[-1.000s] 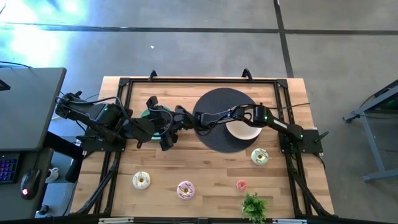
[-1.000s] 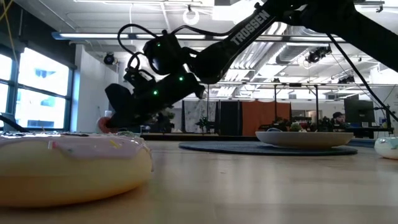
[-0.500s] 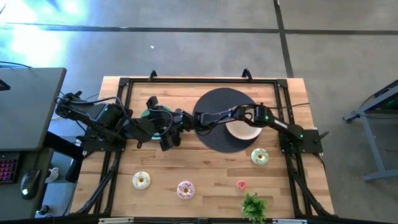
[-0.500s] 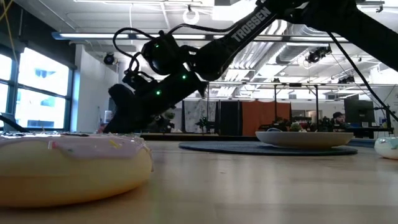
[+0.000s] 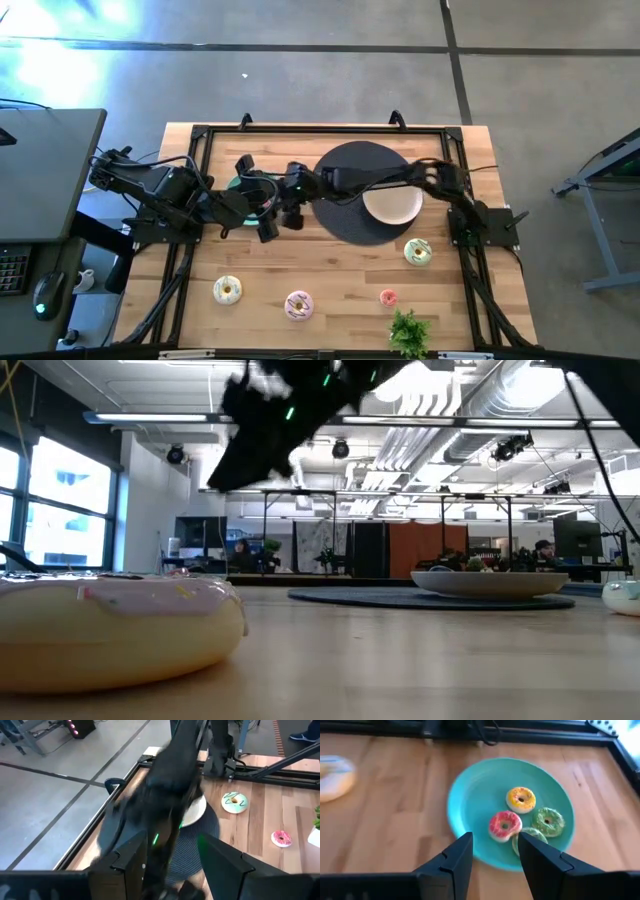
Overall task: Pick & Place donuts
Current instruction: Put the small pink donut onto the blue plate
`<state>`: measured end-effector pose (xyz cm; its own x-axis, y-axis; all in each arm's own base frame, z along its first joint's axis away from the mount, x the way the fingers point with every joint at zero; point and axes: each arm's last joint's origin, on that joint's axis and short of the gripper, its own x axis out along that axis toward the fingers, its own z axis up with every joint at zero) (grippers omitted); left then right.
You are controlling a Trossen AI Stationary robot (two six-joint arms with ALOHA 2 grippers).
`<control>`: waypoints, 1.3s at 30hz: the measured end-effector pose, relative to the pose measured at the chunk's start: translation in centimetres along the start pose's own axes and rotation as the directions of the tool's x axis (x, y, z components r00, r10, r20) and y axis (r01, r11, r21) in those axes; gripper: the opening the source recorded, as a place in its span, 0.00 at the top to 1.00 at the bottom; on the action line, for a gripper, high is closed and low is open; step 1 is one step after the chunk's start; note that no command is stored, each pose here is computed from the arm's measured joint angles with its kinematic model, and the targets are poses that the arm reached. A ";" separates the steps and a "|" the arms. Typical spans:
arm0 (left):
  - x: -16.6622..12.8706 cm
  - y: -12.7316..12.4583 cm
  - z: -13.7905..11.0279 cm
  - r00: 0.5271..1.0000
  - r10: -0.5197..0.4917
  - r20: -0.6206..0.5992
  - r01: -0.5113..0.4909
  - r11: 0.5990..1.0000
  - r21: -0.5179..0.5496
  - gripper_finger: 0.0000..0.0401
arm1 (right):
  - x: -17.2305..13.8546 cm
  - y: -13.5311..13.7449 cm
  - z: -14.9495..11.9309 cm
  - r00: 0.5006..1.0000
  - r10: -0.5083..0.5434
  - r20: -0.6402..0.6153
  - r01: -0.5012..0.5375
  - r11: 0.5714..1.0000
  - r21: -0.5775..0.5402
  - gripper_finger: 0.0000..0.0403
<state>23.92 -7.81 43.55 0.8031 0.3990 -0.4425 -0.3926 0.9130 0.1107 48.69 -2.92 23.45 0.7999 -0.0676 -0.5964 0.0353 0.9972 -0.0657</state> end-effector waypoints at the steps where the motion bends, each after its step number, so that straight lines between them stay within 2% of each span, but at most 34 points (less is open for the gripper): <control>1: 0.0 0.0 0.0 1.000 -0.001 0.001 0.001 1.000 -0.003 0.57 | -1.5 0.4 0.5 1.000 0.009 -0.022 -0.010 1.000 -0.015 0.62; 6: 0.0 0.0 0.0 1.000 -0.005 0.000 0.005 1.000 -0.004 0.57 | -9.2 2.9 1.7 0.979 0.081 -0.187 -0.096 0.993 -0.073 0.62; 10: 0.0 0.0 0.0 1.000 -0.011 -0.004 0.011 1.000 -0.002 0.57 | -14.3 6.3 1.0 0.927 0.134 -0.350 -0.171 0.982 -0.078 0.62; 12: 0.0 0.0 0.0 1.000 -0.011 -0.002 0.011 1.000 -0.004 0.57 | -16.1 8.3 0.2 0.884 0.155 -0.442 -0.201 0.978 -0.060 0.62; 15: 0.0 0.0 0.0 1.000 -0.011 -0.002 0.011 1.000 -0.005 0.57 | -17.9 11.4 -1.7 0.776 0.166 -0.608 -0.247 0.968 -0.052 0.62; 17: 0.0 0.0 0.0 1.000 -0.011 -0.003 0.011 1.000 -0.012 0.57 | -18.8 13.4 -2.8 0.723 0.162 -0.672 -0.253 0.967 -0.040 0.62; 22: 0.0 0.0 0.0 1.000 -0.020 -0.008 0.019 0.999 -0.029 0.57 | -19.2 17.3 -6.7 0.631 0.191 -0.751 -0.269 0.963 0.019 0.62; 25: 0.0 -0.1 0.0 1.000 -0.020 -0.008 0.020 0.999 -0.029 0.57 | -18.3 18.9 -10.1 0.606 0.195 -0.772 -0.247 0.968 0.050 0.62; 31: 0.0 -0.1 0.0 1.000 -0.020 -0.007 0.020 0.999 -0.030 0.57 | -15.9 20.7 -15.3 0.602 0.351 -0.718 -0.311 0.930 0.194 0.62; 35: 0.0 -0.1 0.0 1.000 -0.020 -0.006 0.020 0.999 -0.030 0.57 | -15.0 20.8 -18.0 0.602 0.385 -0.699 -0.339 0.916 0.212 0.62; 39: 0.0 -0.1 0.0 1.000 -0.020 -0.006 0.020 0.999 -0.030 0.57 | -14.5 20.5 -19.8 0.621 0.388 -0.681 -0.316 0.919 0.235 0.62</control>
<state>23.94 -7.86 43.53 0.8079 0.3802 -0.4502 -0.3900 0.9177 0.0753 25.99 17.87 14.91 0.1028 0.3236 -0.9406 -0.0796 0.9452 0.3165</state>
